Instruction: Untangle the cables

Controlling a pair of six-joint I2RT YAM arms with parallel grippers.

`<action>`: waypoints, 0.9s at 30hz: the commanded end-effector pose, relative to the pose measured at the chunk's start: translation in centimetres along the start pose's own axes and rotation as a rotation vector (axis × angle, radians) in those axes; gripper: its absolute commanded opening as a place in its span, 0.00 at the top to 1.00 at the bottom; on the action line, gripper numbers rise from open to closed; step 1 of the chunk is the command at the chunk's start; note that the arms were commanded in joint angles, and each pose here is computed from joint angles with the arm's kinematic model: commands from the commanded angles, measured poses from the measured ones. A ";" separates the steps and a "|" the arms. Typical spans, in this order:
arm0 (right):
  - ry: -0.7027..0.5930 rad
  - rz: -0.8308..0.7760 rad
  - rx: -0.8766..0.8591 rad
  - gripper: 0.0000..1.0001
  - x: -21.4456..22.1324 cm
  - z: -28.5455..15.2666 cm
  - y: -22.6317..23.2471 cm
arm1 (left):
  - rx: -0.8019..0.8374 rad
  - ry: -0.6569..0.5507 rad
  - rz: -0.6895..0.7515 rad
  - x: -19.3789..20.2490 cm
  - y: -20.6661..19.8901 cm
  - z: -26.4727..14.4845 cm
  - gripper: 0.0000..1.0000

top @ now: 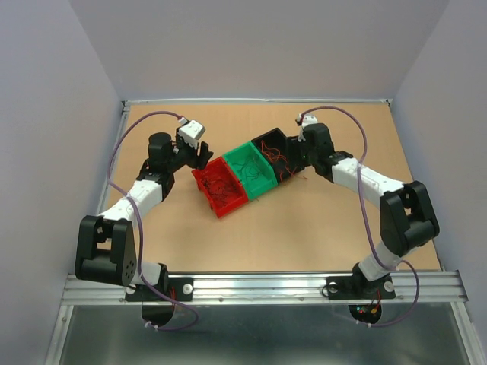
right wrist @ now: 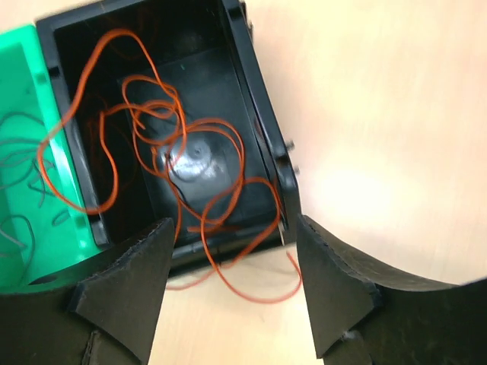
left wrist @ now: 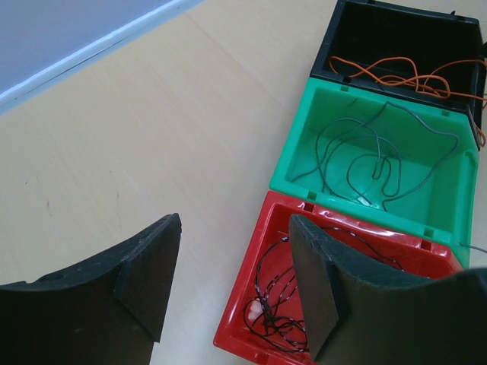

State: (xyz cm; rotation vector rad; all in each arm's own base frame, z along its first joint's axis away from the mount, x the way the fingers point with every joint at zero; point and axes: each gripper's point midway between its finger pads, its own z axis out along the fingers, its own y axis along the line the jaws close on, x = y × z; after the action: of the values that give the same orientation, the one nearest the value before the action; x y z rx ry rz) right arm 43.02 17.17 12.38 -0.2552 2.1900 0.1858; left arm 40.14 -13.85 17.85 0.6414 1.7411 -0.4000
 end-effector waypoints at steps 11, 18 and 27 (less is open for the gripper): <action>-0.063 0.048 -0.003 0.24 3.5 -2.1 0.6 | 0.035 -0.076 0.049 -3.4 -0.8 0.1 0.30; -0.048 0.022 -0.010 0.32 3.3 0.2 1.0 | 0.023 -0.074 0.057 -3.4 -0.8 0.0 0.30; -0.026 -0.006 -0.027 0.60 3.1 2.8 1.6 | 0.015 -0.058 0.057 -2.9 -0.5 0.5 0.30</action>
State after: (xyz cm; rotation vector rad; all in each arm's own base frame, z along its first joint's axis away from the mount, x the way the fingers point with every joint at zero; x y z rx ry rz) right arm 39.75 17.12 4.40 -0.2687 2.2980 0.1655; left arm 39.70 -14.66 17.49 0.6672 1.7485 -0.4122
